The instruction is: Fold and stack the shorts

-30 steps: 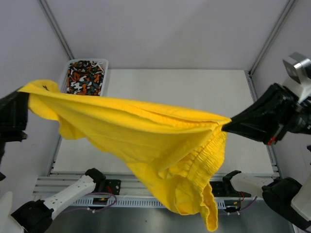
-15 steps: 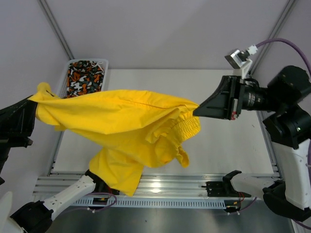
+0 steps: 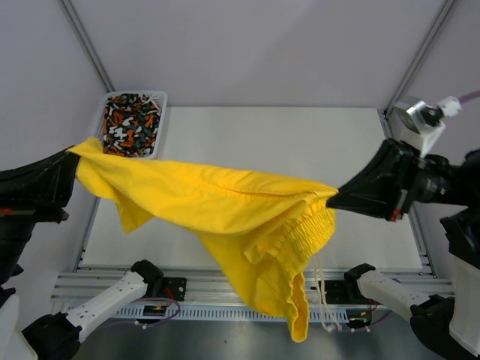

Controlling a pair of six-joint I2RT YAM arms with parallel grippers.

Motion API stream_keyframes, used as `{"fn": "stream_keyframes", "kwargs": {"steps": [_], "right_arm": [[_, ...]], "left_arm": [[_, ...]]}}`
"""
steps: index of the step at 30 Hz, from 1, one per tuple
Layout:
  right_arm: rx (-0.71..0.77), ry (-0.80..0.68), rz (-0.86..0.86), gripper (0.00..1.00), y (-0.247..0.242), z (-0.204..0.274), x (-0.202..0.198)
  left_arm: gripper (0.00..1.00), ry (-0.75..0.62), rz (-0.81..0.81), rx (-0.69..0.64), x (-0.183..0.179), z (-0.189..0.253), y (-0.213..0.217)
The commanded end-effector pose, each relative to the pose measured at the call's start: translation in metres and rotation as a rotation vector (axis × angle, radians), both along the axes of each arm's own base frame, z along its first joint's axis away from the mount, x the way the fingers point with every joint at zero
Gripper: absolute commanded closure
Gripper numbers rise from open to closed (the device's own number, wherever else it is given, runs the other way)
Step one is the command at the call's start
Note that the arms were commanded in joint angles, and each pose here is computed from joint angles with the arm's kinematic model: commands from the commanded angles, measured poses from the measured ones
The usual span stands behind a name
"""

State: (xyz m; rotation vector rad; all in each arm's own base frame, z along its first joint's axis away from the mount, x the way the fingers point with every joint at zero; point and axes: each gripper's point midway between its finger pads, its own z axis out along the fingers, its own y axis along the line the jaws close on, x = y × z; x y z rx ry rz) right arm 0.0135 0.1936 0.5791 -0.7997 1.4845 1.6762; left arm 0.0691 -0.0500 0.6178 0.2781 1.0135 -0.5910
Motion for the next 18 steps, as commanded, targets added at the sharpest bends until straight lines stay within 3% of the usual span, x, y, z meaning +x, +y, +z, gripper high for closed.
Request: {"fn": "stream_keyframes", "kwargs": {"steps": [1, 4, 8, 18], "right_arm": [[-0.077, 0.121, -0.047, 1.0, 0.025, -0.031, 0.068], [-0.07, 0.145, -0.034, 1.0, 0.03, -0.032, 0.084], [-0.055, 0.135, -0.011, 1.0, 0.029, -0.025, 0.084], [0.021, 0.088, 0.049, 1.0, 0.013, 0.009, 0.032]], "left_arm": [[1.0, 0.054, 0.078, 0.017, 0.055, -0.002, -0.02], [1.0, 0.065, 0.118, 0.03, 0.071, 0.0, -0.022], [1.0, 0.021, 0.113, 0.007, 0.059, 0.016, -0.016], [1.0, -0.104, 0.001, -0.019, 0.004, 0.027, -0.006]]}}
